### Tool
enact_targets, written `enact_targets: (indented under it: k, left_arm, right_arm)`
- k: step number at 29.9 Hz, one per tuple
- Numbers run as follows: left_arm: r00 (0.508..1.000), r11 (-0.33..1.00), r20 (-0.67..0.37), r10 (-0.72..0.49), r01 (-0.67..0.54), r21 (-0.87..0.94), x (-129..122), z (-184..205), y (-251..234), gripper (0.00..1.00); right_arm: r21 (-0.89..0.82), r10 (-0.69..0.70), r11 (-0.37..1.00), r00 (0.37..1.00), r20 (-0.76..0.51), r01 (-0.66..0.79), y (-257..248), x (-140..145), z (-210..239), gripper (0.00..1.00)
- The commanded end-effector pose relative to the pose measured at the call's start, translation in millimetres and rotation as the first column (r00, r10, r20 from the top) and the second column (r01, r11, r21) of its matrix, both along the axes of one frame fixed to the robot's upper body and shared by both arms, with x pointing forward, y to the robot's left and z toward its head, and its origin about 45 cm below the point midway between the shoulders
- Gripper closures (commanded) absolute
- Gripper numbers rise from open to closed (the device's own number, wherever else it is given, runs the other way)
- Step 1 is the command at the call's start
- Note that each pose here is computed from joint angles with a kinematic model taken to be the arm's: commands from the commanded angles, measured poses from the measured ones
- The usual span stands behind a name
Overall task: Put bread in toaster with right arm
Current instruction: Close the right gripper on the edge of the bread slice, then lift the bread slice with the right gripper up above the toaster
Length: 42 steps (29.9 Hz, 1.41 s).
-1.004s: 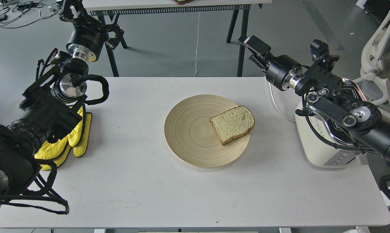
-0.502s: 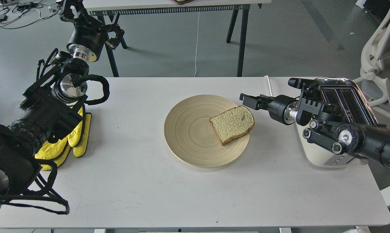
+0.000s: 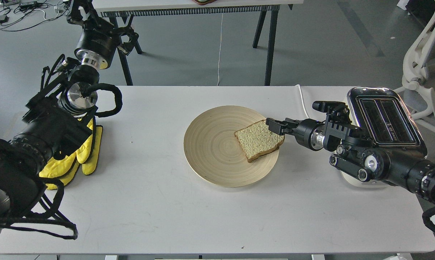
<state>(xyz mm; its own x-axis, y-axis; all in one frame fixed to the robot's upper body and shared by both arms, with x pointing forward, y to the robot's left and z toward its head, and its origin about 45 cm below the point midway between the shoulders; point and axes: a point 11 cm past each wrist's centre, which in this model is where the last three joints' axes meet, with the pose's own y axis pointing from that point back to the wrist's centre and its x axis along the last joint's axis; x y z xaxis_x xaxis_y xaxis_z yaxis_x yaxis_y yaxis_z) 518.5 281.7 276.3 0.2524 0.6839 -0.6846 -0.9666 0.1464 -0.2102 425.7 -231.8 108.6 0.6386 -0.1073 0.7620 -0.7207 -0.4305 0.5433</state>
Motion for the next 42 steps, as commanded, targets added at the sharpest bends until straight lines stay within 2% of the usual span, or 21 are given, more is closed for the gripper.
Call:
enact_targets:
  k: [1,4,15,22,28,42]
  left_arm:
    - [1.0,1.0,0.001,0.002,-0.002,-0.003,0.0,0.3,0.3,0.0]
    - [1.0,1.0,0.002,0.0,0.0,-0.004,0.1,0.3,-0.9,0.0]
    - [1.0,1.0,0.001,0.001,-0.001,-0.004,0.0,0.1,-0.5,0.0]
    - [1.0,1.0,0.001,0.001,-0.001,-0.004,0.0,0.1,-0.5,0.0]
    - [1.0,1.0,0.002,0.0,0.0,-0.004,0.3,0.9,-0.7,0.0]
    - [1.0,1.0,0.002,0.0,0.0,-0.006,0.1,0.4,-0.8,0.0]
  right_arm:
    - [0.0,-0.001,1.0,1.0,-0.012,0.001,5.9,-0.8,-5.1,0.32]
    - [-0.006,-0.01,1.0,1.0,-0.013,0.01,3.7,-0.5,-5.9,0.35]
    - [-0.006,-0.051,0.999,0.998,-0.03,0.051,-0.2,-3.7,-17.1,0.37]
    - [0.002,-0.047,0.999,0.998,-0.033,0.047,5.7,-4.0,-17.6,0.55]
    - [-0.002,-0.051,0.999,0.998,-0.027,0.051,5.6,-2.2,-15.8,0.74]
    - [0.007,-0.042,0.999,0.999,-0.022,0.042,9.7,-0.3,-11.7,0.99]
